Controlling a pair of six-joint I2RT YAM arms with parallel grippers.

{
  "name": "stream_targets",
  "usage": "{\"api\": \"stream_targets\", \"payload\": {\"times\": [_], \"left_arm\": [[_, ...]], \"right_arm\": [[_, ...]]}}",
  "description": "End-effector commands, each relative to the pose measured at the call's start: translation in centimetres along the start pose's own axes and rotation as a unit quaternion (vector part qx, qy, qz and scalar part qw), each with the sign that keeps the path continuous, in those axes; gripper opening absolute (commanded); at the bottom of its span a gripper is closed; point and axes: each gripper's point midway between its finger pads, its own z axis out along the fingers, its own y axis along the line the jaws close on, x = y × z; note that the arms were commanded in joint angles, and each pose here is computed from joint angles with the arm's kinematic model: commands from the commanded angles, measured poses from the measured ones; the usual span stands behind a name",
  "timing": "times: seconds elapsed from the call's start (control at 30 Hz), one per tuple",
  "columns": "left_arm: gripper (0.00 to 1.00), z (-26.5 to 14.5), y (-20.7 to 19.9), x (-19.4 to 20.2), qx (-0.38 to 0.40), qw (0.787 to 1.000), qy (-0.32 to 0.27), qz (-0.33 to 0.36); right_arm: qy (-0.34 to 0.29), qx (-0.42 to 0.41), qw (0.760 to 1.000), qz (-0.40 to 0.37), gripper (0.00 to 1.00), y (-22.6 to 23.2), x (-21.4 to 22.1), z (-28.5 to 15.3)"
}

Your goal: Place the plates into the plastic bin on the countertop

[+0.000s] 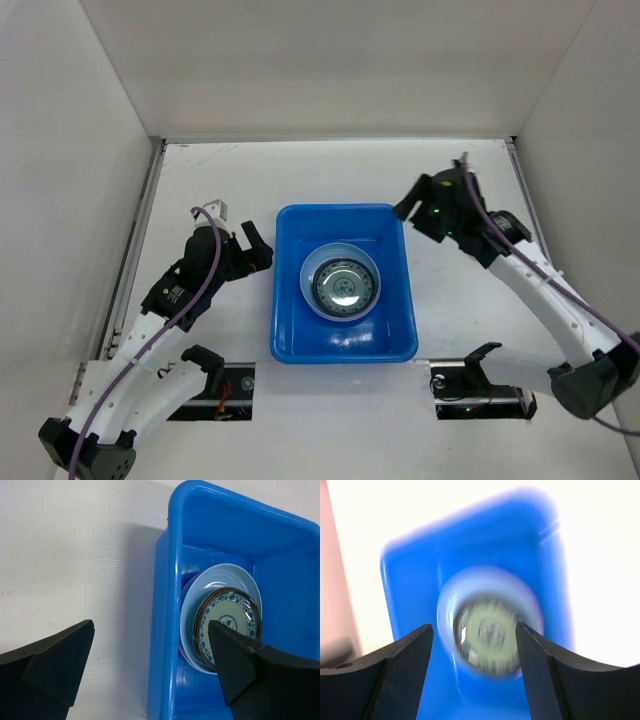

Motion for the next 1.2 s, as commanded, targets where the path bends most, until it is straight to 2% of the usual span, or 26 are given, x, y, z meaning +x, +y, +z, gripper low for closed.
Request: {"api": "stream_targets", "payload": {"times": [0.0, 0.13, 0.23, 0.37, 0.57, 0.93, 1.03, 1.17], "left_arm": [[1.00, 0.2, -0.5, -0.2, 0.009, 1.000, -0.005, 0.000], [1.00, 0.4, -1.0, 0.0, 0.019, 1.000, 0.002, -0.001], [1.00, 0.4, -1.3, 0.3, 0.027, 1.000, 0.011, 0.000], [1.00, 0.6, -1.2, 0.7, 0.027, 0.999, 0.017, -0.002], [1.00, 0.5, -1.1, 0.6, 0.026, 1.000, 0.014, -0.004], [1.00, 0.7, 0.0, 0.8, 0.008, 1.000, 0.017, -0.011], [1.00, 1.0, 0.2, 0.8, 0.002, 1.000, 0.023, -0.012], [1.00, 1.3, 0.3, 0.9, -0.002, 0.999, 0.032, -0.016]], "right_arm": [[-0.107, 0.068, 0.984, 0.123, 0.72, -6.8, -5.3, 0.5], [-0.152, 0.118, 0.944, 0.269, 0.72, -16.0, -6.0, 2.0], [-0.165, 0.112, 0.909, 0.366, 0.70, -21.0, -5.8, 2.9], [-0.188, 0.121, 0.870, 0.439, 0.69, -25.9, -5.4, 3.8], [-0.191, 0.145, 0.854, 0.462, 0.68, -29.1, -5.1, 6.0], [-0.190, 0.147, 0.834, 0.497, 0.65, -31.8, -4.9, 9.2], [-0.190, 0.149, 0.825, 0.511, 0.58, -32.4, -4.8, 9.8], [-0.193, 0.147, 0.817, 0.522, 0.40, -32.9, -5.1, 10.7]]}}
